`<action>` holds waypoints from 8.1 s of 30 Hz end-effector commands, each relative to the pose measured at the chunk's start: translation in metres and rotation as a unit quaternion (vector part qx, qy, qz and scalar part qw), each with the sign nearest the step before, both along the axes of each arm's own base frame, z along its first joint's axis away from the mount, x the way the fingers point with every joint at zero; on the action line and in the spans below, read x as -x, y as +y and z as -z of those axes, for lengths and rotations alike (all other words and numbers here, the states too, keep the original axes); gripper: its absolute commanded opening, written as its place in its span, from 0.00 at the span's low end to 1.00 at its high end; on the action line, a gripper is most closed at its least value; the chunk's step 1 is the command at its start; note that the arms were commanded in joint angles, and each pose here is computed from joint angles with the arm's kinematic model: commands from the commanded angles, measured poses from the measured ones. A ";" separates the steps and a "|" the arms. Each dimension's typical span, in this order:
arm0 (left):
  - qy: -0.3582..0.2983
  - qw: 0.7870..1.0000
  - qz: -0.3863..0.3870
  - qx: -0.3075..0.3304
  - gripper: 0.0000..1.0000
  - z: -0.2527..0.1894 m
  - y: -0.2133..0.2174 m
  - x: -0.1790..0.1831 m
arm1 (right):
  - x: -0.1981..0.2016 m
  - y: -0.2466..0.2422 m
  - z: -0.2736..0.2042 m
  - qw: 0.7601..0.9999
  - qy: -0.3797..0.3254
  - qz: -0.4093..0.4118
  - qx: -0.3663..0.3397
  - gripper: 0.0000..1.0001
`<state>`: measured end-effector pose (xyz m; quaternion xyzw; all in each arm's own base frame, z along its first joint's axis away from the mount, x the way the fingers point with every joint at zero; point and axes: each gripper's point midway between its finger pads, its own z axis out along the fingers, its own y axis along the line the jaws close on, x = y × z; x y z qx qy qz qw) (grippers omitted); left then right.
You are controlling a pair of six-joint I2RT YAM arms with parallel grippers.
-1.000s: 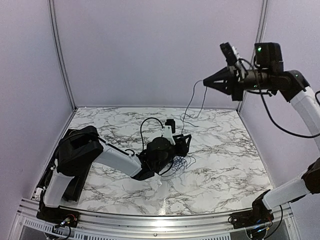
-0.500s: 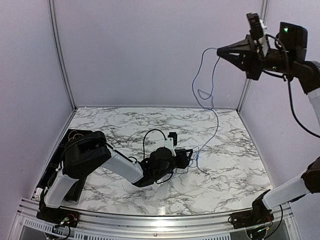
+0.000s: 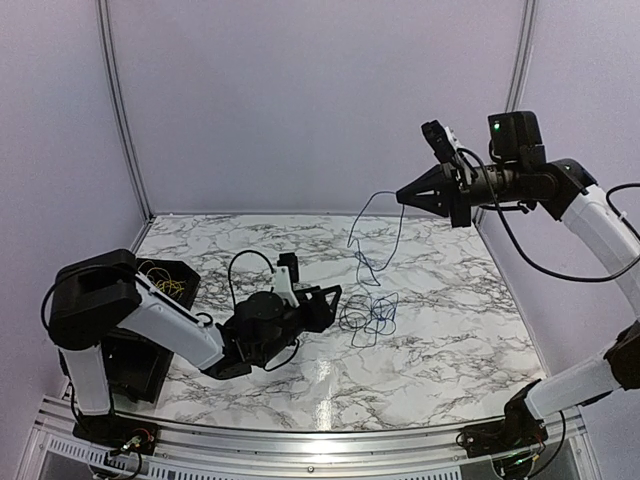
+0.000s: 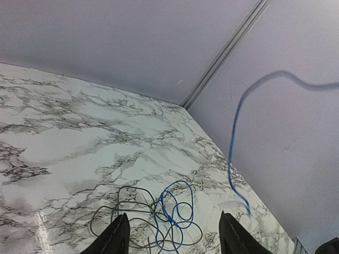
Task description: Untangle the cables
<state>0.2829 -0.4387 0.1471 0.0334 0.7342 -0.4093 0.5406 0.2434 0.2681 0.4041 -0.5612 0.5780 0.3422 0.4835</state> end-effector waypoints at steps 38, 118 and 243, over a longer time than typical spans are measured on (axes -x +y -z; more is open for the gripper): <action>-0.189 0.932 0.276 -0.139 0.49 -0.127 -0.024 0.035 | 0.038 0.018 0.061 0.995 0.022 -0.096 0.010 0.00; 0.122 0.835 -0.383 -0.377 0.00 -0.128 0.409 0.017 | -0.022 0.012 0.198 0.991 0.034 0.030 0.129 0.33; 0.044 0.962 -0.114 -0.244 0.99 -0.097 0.220 -0.034 | -0.077 -0.007 0.258 0.960 0.105 0.149 0.213 0.29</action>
